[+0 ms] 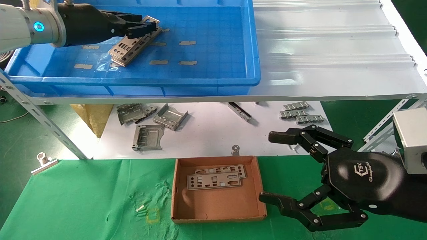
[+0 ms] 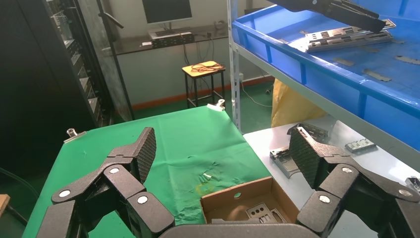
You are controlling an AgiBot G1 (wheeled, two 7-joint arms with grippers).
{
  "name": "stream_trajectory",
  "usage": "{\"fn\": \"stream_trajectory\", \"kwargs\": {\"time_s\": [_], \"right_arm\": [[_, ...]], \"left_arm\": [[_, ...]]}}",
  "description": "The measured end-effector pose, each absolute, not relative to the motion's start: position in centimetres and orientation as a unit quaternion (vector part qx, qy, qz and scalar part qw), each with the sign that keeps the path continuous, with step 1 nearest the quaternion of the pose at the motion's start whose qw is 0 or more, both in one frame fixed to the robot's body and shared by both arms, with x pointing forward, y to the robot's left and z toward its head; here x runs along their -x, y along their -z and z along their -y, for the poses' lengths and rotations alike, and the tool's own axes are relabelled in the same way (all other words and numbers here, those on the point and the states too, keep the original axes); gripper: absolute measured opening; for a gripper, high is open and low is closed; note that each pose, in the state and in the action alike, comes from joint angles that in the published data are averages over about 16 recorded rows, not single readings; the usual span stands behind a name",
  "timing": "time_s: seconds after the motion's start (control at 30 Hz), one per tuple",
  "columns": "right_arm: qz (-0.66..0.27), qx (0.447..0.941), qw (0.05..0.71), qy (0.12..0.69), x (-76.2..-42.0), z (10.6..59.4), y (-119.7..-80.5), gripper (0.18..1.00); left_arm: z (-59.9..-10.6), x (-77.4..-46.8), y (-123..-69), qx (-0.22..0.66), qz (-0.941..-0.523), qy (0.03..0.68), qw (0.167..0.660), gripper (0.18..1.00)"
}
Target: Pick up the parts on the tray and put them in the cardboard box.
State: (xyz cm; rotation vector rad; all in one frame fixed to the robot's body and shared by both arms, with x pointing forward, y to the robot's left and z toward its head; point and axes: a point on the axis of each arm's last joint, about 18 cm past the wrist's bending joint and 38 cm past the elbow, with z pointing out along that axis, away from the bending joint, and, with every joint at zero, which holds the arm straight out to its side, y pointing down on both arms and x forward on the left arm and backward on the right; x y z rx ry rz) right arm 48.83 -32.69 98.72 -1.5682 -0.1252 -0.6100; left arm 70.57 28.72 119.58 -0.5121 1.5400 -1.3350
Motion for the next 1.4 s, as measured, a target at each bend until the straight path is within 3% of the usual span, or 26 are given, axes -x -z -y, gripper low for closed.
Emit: {"fn": "stream_trajectory", "kwargs": {"time_s": [0.37,0.67,0.9,1.17,1.4], "right_arm": [[0.055,0.694,0.665,0.27,-48.8,32.7,-98.7,1.0],[0.055,0.694,0.665,0.27,-48.8,32.7,-98.7,1.0],[0.055,0.694,0.665,0.27,-48.8,32.7,-98.7,1.0],[0.055,0.694,0.665,0.27,-48.8,32.7,-98.7,1.0],[0.055,0.694,0.665,0.27,-48.8,32.7,-98.7,1.0]], "left_arm": [[-26.6,-67.5,-120.3,0.134,-0.671,0.574,0.45,0.455],[-24.1,-63.1,-118.2,-0.004,-0.728,0.574,0.375,0.455],[-22.4,-61.2,-114.6,-0.111,-0.756,0.545,0.346,0.454],[-20.0,-61.5,-107.0,-0.193,-0.784,0.493,0.325,0.454],[-17.7,-63.7,-100.0,-0.197,-0.805,0.461,0.316,0.454]]}}
